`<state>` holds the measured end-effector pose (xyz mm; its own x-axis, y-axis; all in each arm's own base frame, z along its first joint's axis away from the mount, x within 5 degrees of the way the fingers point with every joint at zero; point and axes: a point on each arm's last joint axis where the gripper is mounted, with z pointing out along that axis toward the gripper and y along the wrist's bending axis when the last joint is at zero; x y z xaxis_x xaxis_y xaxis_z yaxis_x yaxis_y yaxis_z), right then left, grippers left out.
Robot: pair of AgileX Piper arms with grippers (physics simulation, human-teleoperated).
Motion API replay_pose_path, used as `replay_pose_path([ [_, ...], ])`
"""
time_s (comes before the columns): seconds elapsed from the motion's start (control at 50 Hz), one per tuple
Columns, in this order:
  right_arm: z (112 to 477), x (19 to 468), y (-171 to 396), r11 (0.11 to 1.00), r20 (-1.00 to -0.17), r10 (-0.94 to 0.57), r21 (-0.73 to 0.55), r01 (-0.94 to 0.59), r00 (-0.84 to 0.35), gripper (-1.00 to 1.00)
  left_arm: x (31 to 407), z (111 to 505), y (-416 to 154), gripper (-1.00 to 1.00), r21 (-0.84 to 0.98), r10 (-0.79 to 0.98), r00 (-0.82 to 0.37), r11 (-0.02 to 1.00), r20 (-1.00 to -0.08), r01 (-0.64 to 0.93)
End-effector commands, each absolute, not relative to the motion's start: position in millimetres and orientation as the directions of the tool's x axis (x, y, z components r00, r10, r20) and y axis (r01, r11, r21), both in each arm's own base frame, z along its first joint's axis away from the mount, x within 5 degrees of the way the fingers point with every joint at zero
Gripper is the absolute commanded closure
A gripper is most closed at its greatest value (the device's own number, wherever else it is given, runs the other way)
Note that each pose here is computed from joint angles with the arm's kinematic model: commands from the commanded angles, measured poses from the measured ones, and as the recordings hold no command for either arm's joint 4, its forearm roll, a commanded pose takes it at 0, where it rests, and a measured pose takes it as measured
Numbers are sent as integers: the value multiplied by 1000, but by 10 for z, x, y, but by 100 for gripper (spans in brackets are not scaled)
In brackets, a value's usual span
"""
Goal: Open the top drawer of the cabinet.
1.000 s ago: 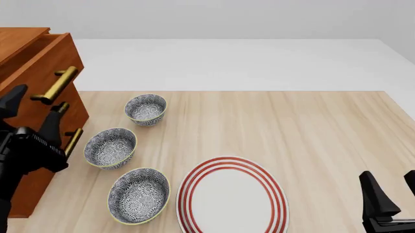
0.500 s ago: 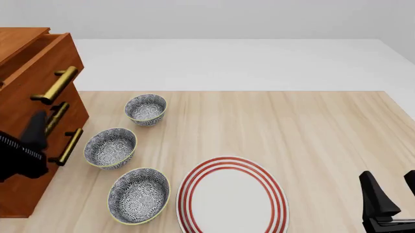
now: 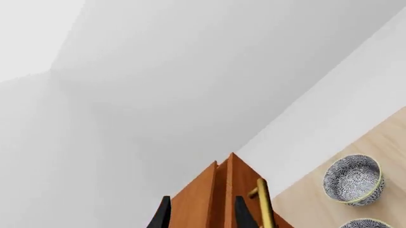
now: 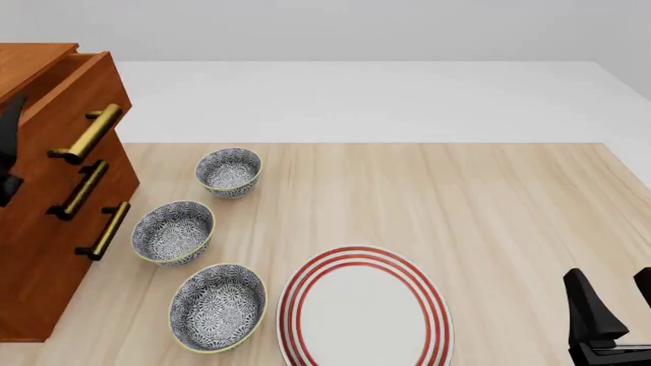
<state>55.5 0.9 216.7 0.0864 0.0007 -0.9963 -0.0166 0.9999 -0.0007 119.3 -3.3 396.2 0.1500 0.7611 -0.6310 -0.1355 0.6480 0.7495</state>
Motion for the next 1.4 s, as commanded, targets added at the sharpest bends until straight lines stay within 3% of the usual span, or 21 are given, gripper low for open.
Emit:
replay_pose_path([
  [0.02,2167,555,9,1000,-996,1,-1,-16,86,-100,1104,4369,-82,-100,661,662,197,746,-723,-79],
  [0.14,2167,555,9,1000,-996,1,-1,-16,86,-100,1160,4565,-92,-100,617,614,186,786,-767,-48],
  [0.16,2167,555,9,1000,-996,1,-1,-17,86,-100,1215,4735,-71,-100,545,543,158,838,-825,-35],
  [0.32,2167,555,9,1000,-996,1,-1,-16,87,-100,1195,4977,-11,-100,510,515,143,857,-845,-75],
  [0.38,2167,555,9,1000,-996,1,-1,-16,86,-100,1220,5182,79,-100,376,392,138,918,-910,-127],
  [0.42,2167,555,9,1000,-996,0,-1,-17,87,-100,1223,5121,34,-100,451,461,130,887,-878,-98],
  [0.7,2167,555,9,1000,-996,1,-1,-17,86,-100,1406,5196,114,-100,238,236,-28,968,-971,-77],
  [0.84,2167,555,9,1000,-996,1,-1,-17,86,-100,1373,5158,103,-100,193,190,-62,979,-980,-64],
  [0.92,2167,555,9,1000,-996,0,-1,-17,87,-100,1519,5159,173,-100,93,80,-125,991,-989,-102],
  [0.98,2167,555,9,1000,-996,1,-1,-17,86,-100,1469,5170,137,-100,130,120,-113,988,-986,-79],
  [1.4,2167,555,9,1000,-996,0,-1,-17,86,-100,1629,5106,64,-100,-51,-62,-236,997,-970,-52],
])
